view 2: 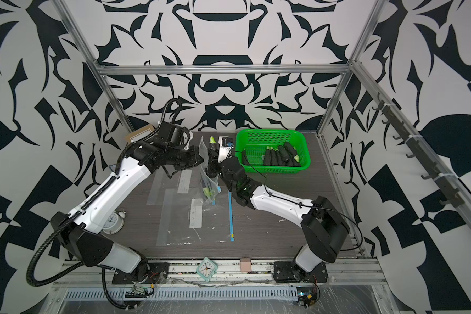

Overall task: Place the eggplant in a zip-top bag and seal the zipper
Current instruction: Place the eggplant in the zipper food storage bag.

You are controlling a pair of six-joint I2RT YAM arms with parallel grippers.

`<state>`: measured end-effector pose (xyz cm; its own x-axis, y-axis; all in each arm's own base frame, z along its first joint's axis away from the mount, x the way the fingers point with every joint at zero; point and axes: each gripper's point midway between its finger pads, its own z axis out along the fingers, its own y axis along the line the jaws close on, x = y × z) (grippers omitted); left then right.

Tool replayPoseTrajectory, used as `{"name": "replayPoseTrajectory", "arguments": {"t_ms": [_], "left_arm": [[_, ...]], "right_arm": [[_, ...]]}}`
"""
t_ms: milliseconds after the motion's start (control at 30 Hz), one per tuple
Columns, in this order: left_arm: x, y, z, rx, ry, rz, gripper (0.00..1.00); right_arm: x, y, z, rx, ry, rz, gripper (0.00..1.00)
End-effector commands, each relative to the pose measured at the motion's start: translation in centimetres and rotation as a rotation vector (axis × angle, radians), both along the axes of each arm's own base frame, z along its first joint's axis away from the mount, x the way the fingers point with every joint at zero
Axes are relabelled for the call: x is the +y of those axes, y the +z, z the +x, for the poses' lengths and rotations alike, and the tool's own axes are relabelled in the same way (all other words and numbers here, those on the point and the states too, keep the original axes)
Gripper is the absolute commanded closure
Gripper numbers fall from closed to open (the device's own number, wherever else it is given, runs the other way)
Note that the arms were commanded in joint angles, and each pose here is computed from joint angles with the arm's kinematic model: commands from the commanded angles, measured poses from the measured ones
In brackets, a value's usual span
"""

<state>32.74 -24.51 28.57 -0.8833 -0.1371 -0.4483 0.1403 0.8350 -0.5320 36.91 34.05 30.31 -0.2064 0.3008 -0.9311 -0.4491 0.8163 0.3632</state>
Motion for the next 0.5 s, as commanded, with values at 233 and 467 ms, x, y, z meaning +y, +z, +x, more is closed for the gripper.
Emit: {"name": "replayPoseTrajectory", "arguments": {"t_ms": [233,467], "left_arm": [[-0.3,2.1,0.5,-0.052,-0.004,-0.027,1.0],[0.1,2.2,0.6,-0.06,0.004,-0.03,1.0]], "right_arm": [[1.4,1.0,-0.8,-0.081,-0.014,-0.004,0.78],[1.1,0.4,-0.9,-0.085,-0.019,-0.052,0.64]]}}
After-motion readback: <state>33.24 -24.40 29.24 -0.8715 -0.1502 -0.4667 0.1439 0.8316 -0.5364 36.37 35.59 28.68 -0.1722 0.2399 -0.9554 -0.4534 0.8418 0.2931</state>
